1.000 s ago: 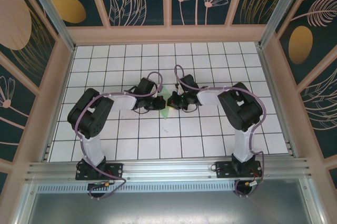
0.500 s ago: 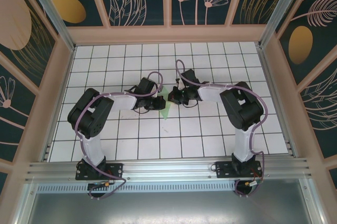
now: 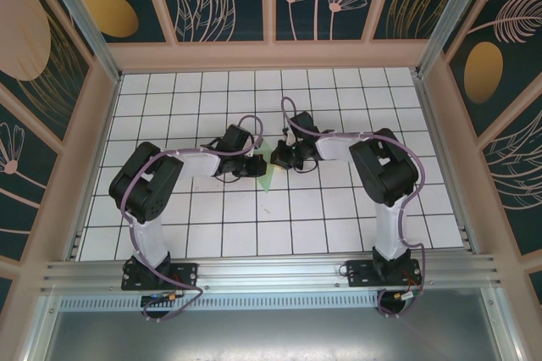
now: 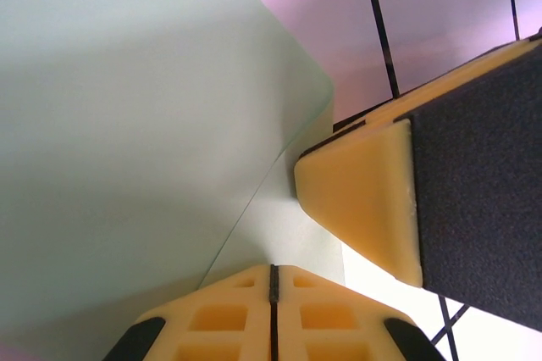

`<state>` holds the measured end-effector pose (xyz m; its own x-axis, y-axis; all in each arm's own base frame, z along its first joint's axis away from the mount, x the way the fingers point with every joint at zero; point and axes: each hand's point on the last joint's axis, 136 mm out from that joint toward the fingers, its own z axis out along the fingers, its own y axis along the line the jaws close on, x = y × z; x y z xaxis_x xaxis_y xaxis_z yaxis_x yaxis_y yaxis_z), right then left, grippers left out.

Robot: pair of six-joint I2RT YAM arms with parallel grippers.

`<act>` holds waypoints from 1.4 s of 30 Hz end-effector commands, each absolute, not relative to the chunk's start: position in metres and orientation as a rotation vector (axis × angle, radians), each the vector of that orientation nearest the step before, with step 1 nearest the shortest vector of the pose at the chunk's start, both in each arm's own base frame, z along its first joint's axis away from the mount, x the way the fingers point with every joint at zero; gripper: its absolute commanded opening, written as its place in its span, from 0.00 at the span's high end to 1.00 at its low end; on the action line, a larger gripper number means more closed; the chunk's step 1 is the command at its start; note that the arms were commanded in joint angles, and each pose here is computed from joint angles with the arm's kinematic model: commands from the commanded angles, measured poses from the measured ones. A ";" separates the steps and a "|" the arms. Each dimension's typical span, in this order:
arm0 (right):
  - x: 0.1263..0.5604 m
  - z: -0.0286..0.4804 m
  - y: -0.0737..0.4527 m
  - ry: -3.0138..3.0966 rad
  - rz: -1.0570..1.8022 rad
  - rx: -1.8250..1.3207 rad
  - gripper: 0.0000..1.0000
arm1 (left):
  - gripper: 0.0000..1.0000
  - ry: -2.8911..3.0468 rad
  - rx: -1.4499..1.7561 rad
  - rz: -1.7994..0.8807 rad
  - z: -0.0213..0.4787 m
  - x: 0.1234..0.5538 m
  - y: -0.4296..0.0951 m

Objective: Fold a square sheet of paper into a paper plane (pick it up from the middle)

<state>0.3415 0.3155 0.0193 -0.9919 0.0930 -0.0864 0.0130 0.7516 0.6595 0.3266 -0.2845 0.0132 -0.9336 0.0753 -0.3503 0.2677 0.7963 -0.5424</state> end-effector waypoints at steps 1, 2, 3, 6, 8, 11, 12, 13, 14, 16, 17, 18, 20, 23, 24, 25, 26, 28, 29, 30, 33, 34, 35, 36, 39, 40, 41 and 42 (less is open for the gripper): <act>0.358 0.006 0.298 2.854 0.881 0.135 0.94 | 0.90 2.845 0.247 -0.652 -0.035 0.306 -0.252; 0.368 0.007 0.289 2.842 0.881 0.172 0.94 | 0.90 2.849 0.248 -0.648 -0.036 0.305 -0.251; 0.371 0.009 0.289 2.838 0.890 0.176 0.94 | 0.91 2.854 0.248 -0.645 -0.038 0.304 -0.250; 0.378 0.007 0.287 2.836 0.880 0.188 0.94 | 0.91 2.855 0.249 -0.643 -0.039 0.303 -0.250; 0.380 0.004 0.288 2.841 0.906 0.191 0.94 | 0.91 2.857 0.244 -0.638 -0.039 0.303 -0.249; 0.382 0.000 0.291 2.852 0.911 0.183 0.94 | 0.91 2.859 0.246 -0.641 -0.040 0.303 -0.249; 0.383 -0.001 0.291 2.854 0.907 0.178 0.94 | 0.91 2.860 0.243 -0.635 -0.040 0.303 -0.249; 0.384 0.000 0.291 2.850 0.901 0.180 0.94 | 0.91 2.859 0.242 -0.631 -0.039 0.304 -0.248; 0.386 0.002 0.290 2.844 0.902 0.185 0.94 | 0.91 2.858 0.241 -0.634 -0.039 0.304 -0.249; 0.391 0.010 0.292 2.828 0.900 0.170 0.94 | 0.91 2.857 0.241 -0.641 -0.038 0.304 -0.250; 0.393 0.013 0.291 2.826 0.885 0.167 0.94 | 0.91 2.856 0.240 -0.639 -0.038 0.304 -0.250; 0.396 0.014 0.288 2.825 0.852 0.167 0.94 | 0.91 2.854 0.240 -0.641 -0.037 0.305 -0.250; 0.400 0.025 0.289 2.791 0.856 0.144 0.96 | 0.90 2.855 0.237 -0.640 -0.037 0.305 -0.250; 0.397 0.050 0.296 2.747 0.913 0.101 0.96 | 0.90 2.853 0.228 -0.640 -0.037 0.305 -0.250; 0.394 0.057 0.298 2.739 0.927 0.087 0.96 | 0.90 2.853 0.222 -0.645 -0.037 0.305 -0.250; 0.389 0.063 0.301 2.731 0.945 0.081 0.97 | 0.90 2.852 0.218 -0.653 -0.037 0.305 -0.251; 0.383 0.068 0.305 2.718 0.978 0.066 0.97 | 0.90 2.850 0.218 -0.663 -0.036 0.305 -0.252; 0.369 0.070 0.311 2.709 1.056 0.070 0.97 | 0.90 2.844 0.214 -0.673 -0.034 0.306 -0.253; 0.365 0.067 0.312 2.713 1.082 0.077 0.97 | 0.90 2.842 0.210 -0.673 -0.034 0.306 -0.253; 0.363 0.064 0.311 2.717 1.088 0.090 0.98 | 0.90 2.839 0.210 -0.674 -0.033 0.306 -0.254; 0.354 0.050 0.316 2.749 1.074 0.095 0.98 | 0.90 2.838 0.210 -0.681 -0.032 0.307 -0.255; 0.354 0.047 0.316 2.756 1.073 0.100 0.98 | 0.90 2.838 0.208 -0.686 -0.032 0.307 -0.255; 0.354 0.043 0.315 2.762 1.063 0.110 0.98 | 0.90 2.837 0.208 -0.689 -0.032 0.307 -0.256; 0.354 0.039 0.316 2.768 1.068 0.117 0.98 | 0.90 2.836 0.209 -0.691 -0.032 0.307 -0.256; 0.350 0.027 0.321 2.797 1.104 0.121 0.98 | 0.90 2.839 0.209 -0.693 -0.032 0.307 -0.256; 0.349 0.022 0.320 2.804 1.092 0.123 0.98 | 0.90 2.841 0.213 -0.690 -0.033 0.306 -0.256; 0.349 0.017 0.318 2.818 1.067 0.132 0.98 | 0.90 2.842 0.212 -0.687 -0.033 0.306 -0.255; 0.350 0.011 0.314 2.837 1.031 0.145 0.98 | 0.90 2.844 0.212 -0.683 -0.034 0.305 -0.254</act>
